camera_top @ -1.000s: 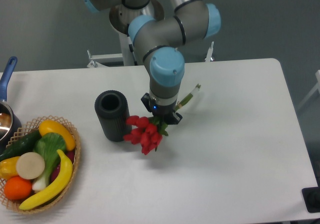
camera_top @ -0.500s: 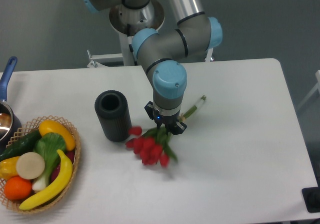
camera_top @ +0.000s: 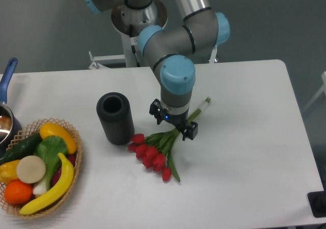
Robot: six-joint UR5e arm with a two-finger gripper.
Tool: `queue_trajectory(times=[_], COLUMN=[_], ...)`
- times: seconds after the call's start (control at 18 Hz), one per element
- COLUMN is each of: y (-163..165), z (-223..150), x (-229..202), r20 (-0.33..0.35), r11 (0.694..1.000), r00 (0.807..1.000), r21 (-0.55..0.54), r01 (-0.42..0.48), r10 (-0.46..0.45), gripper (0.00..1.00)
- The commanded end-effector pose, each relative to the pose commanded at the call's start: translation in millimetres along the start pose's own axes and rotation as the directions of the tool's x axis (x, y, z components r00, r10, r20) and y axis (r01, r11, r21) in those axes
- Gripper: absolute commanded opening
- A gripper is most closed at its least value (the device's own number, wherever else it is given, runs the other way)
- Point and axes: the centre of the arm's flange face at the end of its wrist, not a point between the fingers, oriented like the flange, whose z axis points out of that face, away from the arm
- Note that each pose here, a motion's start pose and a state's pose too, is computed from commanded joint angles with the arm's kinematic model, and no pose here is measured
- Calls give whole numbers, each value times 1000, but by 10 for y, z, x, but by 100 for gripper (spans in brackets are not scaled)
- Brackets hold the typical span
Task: Place the flowers on the table
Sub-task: 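Open the gripper to release the tulips onto the table, then raise the open gripper up away from the tulips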
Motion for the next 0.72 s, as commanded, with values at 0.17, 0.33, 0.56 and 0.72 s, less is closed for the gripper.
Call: queue_trajectory(times=[0.17, 0.33, 0.56, 0.72], y=[21, 150, 196, 311], z=[-176, -325, -457, -614], x=[23, -42, -18, -17], r20=[29, 53, 70, 87], r11=[997, 995, 994, 996], r00=[997, 994, 992, 992], r21=[10, 19, 19, 21], r01=[-75, -100, -111, -92], r10=[75, 99, 109, 90], gripper=[100, 100, 100, 100])
